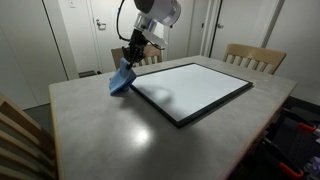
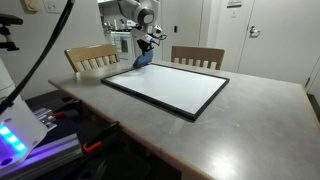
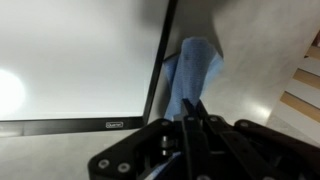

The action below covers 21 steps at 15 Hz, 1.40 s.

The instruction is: Use the blue towel to wipe the whiteboard

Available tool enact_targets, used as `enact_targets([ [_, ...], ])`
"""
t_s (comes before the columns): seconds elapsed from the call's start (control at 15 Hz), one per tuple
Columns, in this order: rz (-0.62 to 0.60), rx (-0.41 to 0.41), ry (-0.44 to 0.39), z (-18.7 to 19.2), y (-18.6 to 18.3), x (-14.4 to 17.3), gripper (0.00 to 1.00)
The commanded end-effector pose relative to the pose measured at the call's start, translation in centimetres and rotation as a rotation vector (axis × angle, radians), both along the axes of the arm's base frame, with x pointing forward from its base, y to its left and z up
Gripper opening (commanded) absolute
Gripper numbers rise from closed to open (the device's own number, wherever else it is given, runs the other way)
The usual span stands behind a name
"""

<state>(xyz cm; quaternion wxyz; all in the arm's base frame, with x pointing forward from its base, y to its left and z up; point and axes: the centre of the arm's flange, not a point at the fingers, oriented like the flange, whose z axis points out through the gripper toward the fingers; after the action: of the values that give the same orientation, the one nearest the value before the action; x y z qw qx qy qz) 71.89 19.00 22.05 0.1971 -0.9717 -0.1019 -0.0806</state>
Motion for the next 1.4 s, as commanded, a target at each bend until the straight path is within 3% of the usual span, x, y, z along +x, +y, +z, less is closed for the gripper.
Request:
enact_targets([
  [0.0,0.101,-0.013,0.069,0.0,-2.5,-1.2,0.01],
  [0.4,0.191,-0.061,0.153,-0.9,-3.5,-2.0,0.01],
  [0.73,0.130,-0.222,0.156,-2.0,-4.8,-2.1,0.01],
  [1.33,0.021,-0.404,0.169,-2.8,-4.3,-2.5,0.01],
])
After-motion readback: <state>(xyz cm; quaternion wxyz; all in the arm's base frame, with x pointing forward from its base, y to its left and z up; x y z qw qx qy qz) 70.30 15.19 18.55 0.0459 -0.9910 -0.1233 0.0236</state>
